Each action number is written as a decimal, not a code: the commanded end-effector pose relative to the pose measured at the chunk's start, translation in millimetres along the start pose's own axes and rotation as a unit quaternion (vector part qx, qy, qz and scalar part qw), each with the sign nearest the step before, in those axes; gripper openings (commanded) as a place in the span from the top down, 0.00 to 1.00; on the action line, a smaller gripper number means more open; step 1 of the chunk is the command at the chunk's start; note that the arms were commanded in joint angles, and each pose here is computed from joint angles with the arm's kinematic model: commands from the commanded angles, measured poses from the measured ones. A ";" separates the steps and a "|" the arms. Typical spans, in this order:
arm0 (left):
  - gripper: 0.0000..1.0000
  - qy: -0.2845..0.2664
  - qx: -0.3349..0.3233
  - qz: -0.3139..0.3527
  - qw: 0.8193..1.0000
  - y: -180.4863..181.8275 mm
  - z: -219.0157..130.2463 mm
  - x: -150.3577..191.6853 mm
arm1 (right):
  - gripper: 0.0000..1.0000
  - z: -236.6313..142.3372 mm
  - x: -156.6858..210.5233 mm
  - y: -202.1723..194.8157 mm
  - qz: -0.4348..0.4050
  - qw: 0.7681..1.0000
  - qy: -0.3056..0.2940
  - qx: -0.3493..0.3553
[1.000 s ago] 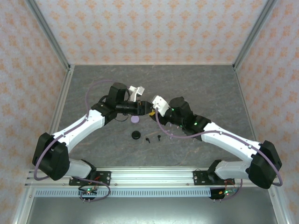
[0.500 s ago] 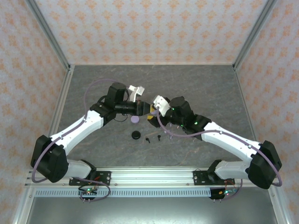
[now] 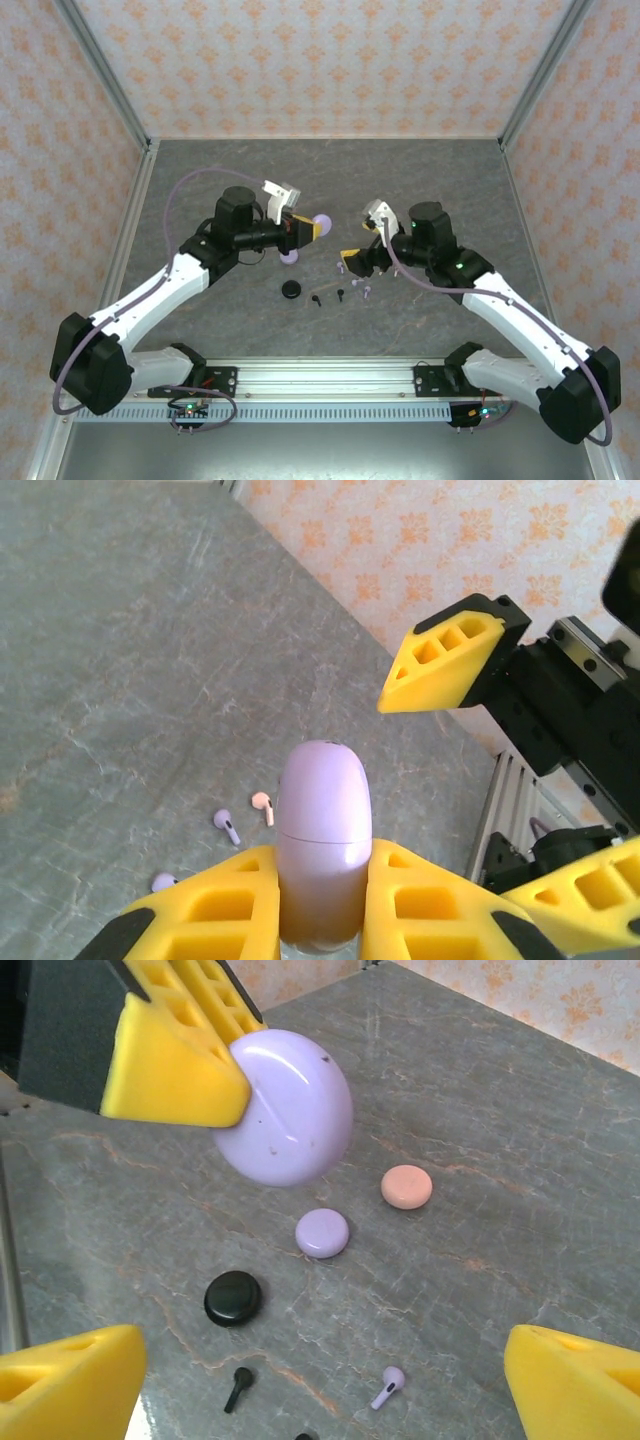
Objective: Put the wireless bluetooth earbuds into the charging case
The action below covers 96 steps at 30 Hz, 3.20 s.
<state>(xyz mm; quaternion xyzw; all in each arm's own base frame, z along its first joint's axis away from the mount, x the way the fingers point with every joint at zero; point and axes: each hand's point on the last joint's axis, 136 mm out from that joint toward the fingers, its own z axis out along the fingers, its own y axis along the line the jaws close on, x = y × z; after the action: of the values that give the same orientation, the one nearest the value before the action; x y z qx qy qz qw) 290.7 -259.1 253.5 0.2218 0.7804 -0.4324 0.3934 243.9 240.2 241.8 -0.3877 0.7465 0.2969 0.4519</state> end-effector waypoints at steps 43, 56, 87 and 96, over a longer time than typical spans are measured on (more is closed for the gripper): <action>1.00 0.047 0.100 0.309 0.945 -60.1 -14.0 11.9 | 0.67 11.4 -41.8 58.7 -0.095 0.970 0.017 -0.223; 0.66 0.054 0.091 0.307 0.946 -55.1 -13.3 16.2 | 0.79 6.9 -43.9 58.5 -0.098 0.971 0.024 -0.218; 0.70 0.069 0.116 0.288 0.948 -58.0 -6.0 18.0 | 0.78 13.7 -34.9 57.1 -0.085 0.970 0.052 -0.221; 0.68 0.075 0.116 0.283 0.949 -57.6 -5.0 18.7 | 0.78 15.2 -34.3 59.4 -0.082 0.969 0.053 -0.229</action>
<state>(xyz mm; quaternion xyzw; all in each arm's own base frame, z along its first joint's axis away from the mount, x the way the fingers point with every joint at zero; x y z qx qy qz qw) 238.6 -279.9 248.9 0.5050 0.6747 -0.3633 0.3972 215.0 289.3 260.4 -0.5437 0.6652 0.3920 0.3290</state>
